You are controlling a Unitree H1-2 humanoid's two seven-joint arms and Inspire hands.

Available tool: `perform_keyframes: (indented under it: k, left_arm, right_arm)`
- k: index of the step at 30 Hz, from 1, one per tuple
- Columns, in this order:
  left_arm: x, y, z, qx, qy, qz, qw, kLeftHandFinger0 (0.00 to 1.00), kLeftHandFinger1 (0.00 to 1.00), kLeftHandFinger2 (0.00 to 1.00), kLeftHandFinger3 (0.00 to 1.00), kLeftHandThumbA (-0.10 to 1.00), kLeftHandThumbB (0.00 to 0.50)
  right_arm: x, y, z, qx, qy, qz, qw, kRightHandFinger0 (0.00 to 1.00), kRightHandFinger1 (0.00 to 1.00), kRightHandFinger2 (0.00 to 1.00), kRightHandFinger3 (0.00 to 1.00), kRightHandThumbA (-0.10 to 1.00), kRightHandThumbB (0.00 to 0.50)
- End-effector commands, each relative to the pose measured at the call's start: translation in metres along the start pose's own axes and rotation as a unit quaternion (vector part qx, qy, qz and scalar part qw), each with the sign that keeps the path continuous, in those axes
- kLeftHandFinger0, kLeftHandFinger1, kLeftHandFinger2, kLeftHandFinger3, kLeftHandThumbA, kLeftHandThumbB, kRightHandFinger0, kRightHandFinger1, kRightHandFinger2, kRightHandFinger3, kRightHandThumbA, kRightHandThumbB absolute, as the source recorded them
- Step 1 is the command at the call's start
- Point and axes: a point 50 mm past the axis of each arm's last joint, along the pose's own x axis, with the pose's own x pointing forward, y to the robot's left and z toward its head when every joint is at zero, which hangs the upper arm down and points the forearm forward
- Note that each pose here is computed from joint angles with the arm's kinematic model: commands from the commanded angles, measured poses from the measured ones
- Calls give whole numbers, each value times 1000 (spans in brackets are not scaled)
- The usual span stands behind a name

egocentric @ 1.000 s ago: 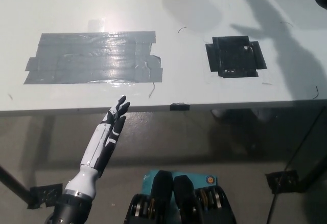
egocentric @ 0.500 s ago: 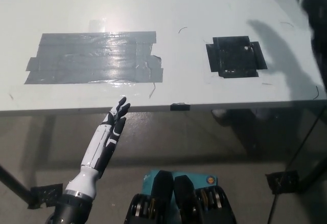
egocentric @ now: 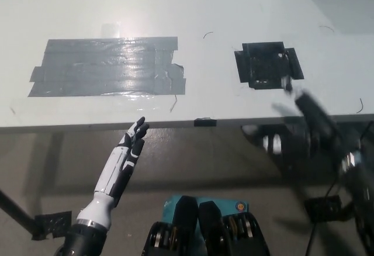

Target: A toilet paper roll is kept on the black spot on the desk infront of the robot and the robot inserts its right thumb into the hole in the centre to grab the roll. Then it passes the roll to a person.

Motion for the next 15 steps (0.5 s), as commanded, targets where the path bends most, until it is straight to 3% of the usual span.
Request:
perform_keyframes:
  k: [1,6,10,15]
  left_arm:
    - [-3,3,12,-2,-36,8,999,1000,1000,1000,1000,1000,124]
    - [-11,-1,8,-3,-31,7,999,1000,1000,1000,1000,1000,119]
    - [-13,-1,8,-5,-31,9,999,1000,1000,1000,1000,1000,133]
    - [-15,2,8,-7,-26,16,999,1000,1000,1000,1000,1000,129]
  right_arm:
    - [-42,2,20,26,-135,-90,986,1000,1000,1000,1000,1000,458]
    - [-33,33,-33,47,-73,-75,993,1000,1000,1000,1000,1000,456]
    - [-34,40,-53,49,-56,-59,996,1000,1000,1000,1000,1000,414]
    - [-29,45,-68,101,-25,-33,994,1000,1000,1000,1000,1000,451]
